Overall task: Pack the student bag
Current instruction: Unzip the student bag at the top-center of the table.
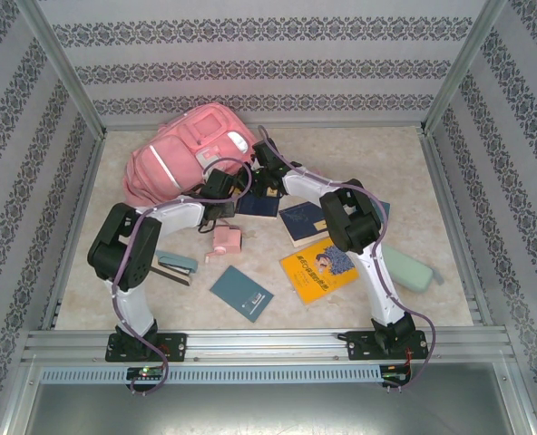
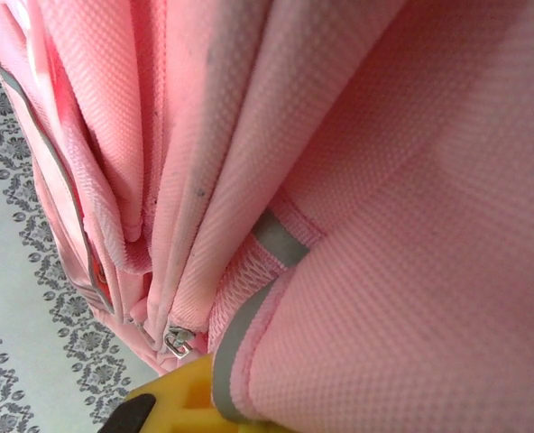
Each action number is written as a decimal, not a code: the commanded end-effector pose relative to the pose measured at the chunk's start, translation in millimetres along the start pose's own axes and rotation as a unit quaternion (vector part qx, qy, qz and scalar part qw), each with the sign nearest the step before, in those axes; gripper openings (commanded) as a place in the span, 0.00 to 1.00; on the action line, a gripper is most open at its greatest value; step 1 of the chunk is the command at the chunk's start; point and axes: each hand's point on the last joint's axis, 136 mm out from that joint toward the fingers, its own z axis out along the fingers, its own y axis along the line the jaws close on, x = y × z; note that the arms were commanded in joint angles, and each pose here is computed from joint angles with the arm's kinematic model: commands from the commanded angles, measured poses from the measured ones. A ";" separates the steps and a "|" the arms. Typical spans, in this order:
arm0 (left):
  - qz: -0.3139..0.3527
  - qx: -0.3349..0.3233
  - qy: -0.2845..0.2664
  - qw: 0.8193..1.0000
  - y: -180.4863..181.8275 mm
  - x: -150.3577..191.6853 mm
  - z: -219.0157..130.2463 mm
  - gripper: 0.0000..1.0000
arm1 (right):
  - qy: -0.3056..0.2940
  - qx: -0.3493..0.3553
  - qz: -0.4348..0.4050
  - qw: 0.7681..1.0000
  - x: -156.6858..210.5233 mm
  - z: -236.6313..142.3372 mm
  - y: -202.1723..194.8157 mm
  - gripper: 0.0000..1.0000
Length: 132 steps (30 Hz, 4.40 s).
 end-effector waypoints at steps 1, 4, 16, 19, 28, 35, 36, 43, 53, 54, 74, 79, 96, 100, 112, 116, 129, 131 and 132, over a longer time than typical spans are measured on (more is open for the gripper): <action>0.018 -0.016 -0.002 1.000 3.0 2.8 10.2 0.32 | -0.052 0.012 -0.010 0.999 -27.0 7.3 -11.0 0.00; 0.022 -0.028 0.000 0.999 6.0 1.4 14.9 0.31 | -0.051 0.011 -0.011 0.999 -25.5 6.7 -9.4 0.00; 0.027 -0.036 0.013 0.999 10.8 5.6 29.2 0.30 | -0.044 0.010 -0.010 0.999 -22.8 6.5 -9.3 0.00; 0.029 -0.040 0.013 0.999 11.8 5.8 31.4 0.24 | -0.043 0.009 -0.010 0.999 -21.8 6.3 -7.8 0.00; 0.030 -0.048 0.004 0.998 16.4 -3.2 15.6 0.00 | -0.044 0.007 -0.011 0.999 -21.8 3.0 -5.3 0.00; 0.009 -0.040 -0.009 0.999 23.2 -13.4 -16.7 0.00 | -0.062 -0.011 -0.026 0.998 -26.0 -17.9 16.5 0.00; 0.003 -0.039 -0.007 0.999 26.3 -13.9 -20.2 0.00 | -0.065 -0.015 -0.029 0.997 -27.3 -23.2 21.3 0.00; -0.028 -0.062 0.016 0.998 58.5 -2.5 -31.3 0.00 | -0.083 -0.027 -0.043 0.995 -29.9 -50.3 39.3 0.00; -0.059 -0.114 0.051 0.990 109.8 18.6 -48.9 0.00 | -0.115 -0.028 -0.040 0.992 -46.2 -94.9 32.6 0.00; -0.065 -0.120 0.055 0.989 116.3 21.1 -49.7 0.00 | -0.117 -0.028 -0.042 0.992 -47.5 -98.1 32.0 0.00; -0.096 0.009 0.031 0.995 98.2 4.1 -70.0 0.00 | -0.151 0.009 -0.050 0.987 -106.3 -139.8 2.4 0.48; -0.067 0.091 0.040 0.993 41.9 -0.7 -76.6 0.00 | -0.155 0.027 -0.051 0.986 -88.8 -142.3 -2.7 0.53; -0.004 0.179 0.077 0.981 -65.1 31.5 -96.6 0.00 | -0.068 0.001 0.011 0.998 45.0 -97.6 -10.2 0.55; 0.001 0.175 0.082 0.981 -63.5 35.7 -97.6 0.00 | -0.055 -0.021 0.020 0.998 54.1 -73.5 0.0 0.54; 0.011 0.118 0.095 0.988 -37.1 47.9 -100.0 0.00 | -0.052 -0.002 0.019 0.998 55.2 -36.2 -0.7 0.02; 0.004 0.037 0.114 0.993 -0.5 53.6 -98.6 0.00 | -0.078 0.000 0.006 0.997 44.0 -52.1 2.2 0.00; -0.090 -0.107 0.162 0.977 130.7 53.1 -86.1 0.00 | -0.134 0.010 -0.013 0.991 14.1 -102.4 0.6 0.00; -0.101 -0.119 0.160 0.975 145.9 42.6 -80.3 0.00 | -0.138 0.010 -0.016 0.990 11.9 -108.9 0.1 0.00; -0.106 -0.123 0.159 0.974 151.8 37.7 -76.6 0.00 | -0.140 0.010 -0.018 0.990 10.8 -111.9 -0.2 0.00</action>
